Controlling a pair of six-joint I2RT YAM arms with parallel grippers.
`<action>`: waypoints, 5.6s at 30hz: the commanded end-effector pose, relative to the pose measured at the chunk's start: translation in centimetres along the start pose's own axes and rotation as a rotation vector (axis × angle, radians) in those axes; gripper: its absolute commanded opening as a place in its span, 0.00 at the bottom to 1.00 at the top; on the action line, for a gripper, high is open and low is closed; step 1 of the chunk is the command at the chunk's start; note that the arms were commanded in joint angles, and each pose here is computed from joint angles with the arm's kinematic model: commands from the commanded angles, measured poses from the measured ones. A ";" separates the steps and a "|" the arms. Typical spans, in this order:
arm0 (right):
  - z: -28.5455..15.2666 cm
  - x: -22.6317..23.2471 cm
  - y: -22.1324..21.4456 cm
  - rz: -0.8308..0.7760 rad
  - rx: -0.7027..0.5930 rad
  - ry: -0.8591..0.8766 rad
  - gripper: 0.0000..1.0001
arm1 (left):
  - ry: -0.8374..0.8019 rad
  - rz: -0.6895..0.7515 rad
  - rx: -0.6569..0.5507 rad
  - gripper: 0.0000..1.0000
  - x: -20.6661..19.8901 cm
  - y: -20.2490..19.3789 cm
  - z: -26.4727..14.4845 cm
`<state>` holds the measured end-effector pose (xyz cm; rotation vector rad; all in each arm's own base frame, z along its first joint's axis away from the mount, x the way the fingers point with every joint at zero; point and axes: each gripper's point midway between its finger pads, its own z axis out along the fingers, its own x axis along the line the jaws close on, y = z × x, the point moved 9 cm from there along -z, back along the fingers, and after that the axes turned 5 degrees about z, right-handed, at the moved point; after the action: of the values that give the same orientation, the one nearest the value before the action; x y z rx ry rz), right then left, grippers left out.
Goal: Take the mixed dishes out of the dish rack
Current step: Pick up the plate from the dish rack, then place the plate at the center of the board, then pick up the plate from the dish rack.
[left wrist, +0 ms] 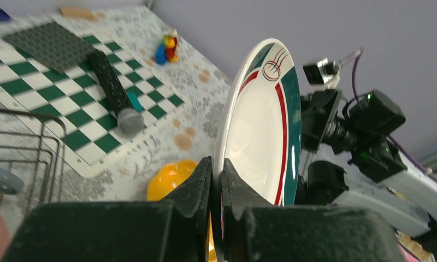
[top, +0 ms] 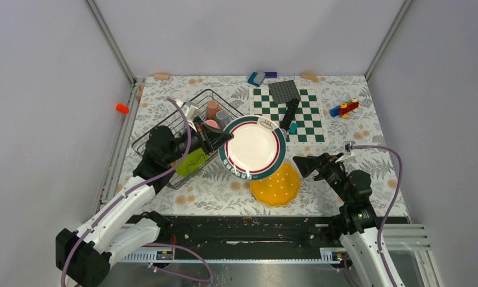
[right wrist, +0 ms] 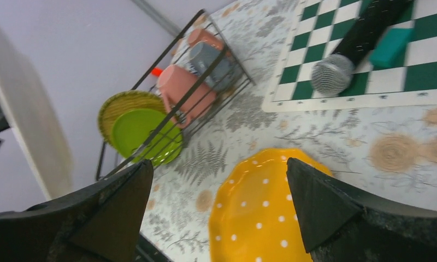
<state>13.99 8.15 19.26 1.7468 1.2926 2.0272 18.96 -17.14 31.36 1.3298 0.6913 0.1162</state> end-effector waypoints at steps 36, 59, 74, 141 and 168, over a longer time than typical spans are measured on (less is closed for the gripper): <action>3.9 3.2 -2.7 0.211 0.388 0.370 0.32 | -0.029 -0.090 0.203 0.00 0.8 -7.8 1.8; 2.2 -0.5 -3.0 0.194 0.318 -0.193 0.00 | 0.585 0.031 -0.004 0.99 4.1 -4.3 -1.4; 1.1 -3.5 -5.5 0.199 0.385 -0.359 0.00 | 0.518 0.066 0.047 0.99 3.8 -5.7 -2.3; -0.1 -4.9 -5.3 0.067 0.406 -0.493 0.98 | 0.372 0.369 -0.024 0.99 1.0 3.6 0.4; -1.6 -4.0 -2.4 -0.060 0.259 -0.558 0.99 | 0.507 0.908 0.418 0.99 2.4 9.3 -1.2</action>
<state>12.66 7.05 13.22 2.2158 1.4699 1.2543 23.51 -14.46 41.04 1.7962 0.4425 1.0542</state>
